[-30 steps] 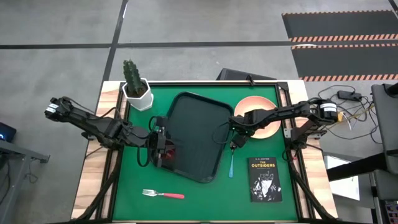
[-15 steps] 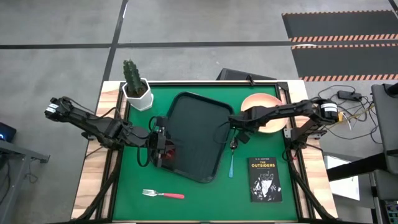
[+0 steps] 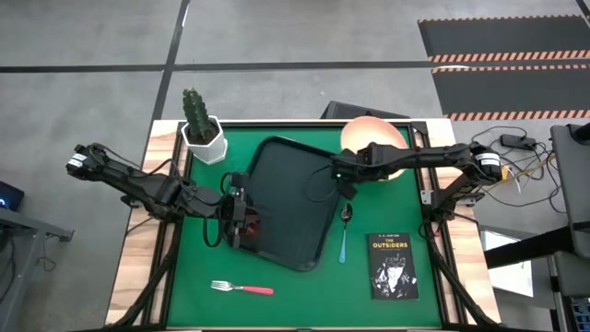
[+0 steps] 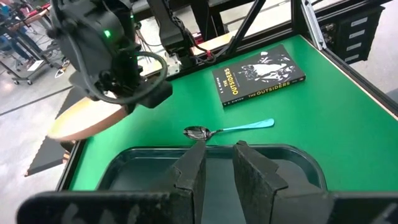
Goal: Pick and place plate/cup/fork/spoon on tray
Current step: Put the orange plate to the right of the serving tray
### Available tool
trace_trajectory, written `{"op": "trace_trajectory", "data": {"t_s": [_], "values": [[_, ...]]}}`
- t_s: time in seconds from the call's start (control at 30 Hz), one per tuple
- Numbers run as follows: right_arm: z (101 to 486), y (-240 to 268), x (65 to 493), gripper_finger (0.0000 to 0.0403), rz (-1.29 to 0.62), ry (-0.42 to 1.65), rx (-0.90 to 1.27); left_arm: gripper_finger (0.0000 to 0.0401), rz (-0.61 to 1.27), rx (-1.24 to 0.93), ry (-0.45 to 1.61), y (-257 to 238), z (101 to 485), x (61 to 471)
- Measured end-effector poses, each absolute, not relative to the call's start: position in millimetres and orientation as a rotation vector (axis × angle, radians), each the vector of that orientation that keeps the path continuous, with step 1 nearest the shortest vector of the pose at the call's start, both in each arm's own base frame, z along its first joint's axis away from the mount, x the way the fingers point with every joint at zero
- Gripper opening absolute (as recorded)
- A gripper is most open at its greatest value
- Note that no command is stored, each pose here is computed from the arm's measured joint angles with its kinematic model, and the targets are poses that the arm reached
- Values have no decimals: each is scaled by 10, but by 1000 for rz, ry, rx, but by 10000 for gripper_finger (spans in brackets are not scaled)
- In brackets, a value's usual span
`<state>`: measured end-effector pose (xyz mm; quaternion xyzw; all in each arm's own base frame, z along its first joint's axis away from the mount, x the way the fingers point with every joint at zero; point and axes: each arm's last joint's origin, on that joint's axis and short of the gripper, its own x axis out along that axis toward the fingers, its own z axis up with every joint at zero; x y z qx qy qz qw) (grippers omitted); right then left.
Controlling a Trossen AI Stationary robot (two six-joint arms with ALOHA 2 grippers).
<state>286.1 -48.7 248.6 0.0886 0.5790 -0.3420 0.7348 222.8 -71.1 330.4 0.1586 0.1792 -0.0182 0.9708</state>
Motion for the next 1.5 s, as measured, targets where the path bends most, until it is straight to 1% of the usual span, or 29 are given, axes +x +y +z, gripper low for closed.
{"op": "trace_trajectory", "data": {"t_s": [0.13,0.23,0.37,0.8,1.07,1.23,1.5], "values": [[2557,-404,3022,9,-634,1158,141,61,-36,316,350,-712,3315,2232],[2594,-325,3147,8,-513,1091,114,61,-35,314,344,-713,3322,2235],[2604,-238,3327,8,-408,1020,70,61,-35,313,342,-714,3323,2235],[2263,-31,3946,8,-187,1137,-256,61,-35,314,345,-714,3314,2236],[2143,84,4035,8,-91,1166,-383,61,-37,315,348,-715,3308,2234],[2116,171,4051,8,-39,1159,-394,61,-36,315,346,-714,3310,2235],[1992,178,4090,9,-46,1157,-369,61,-36,315,346,-714,3309,2235]]}}
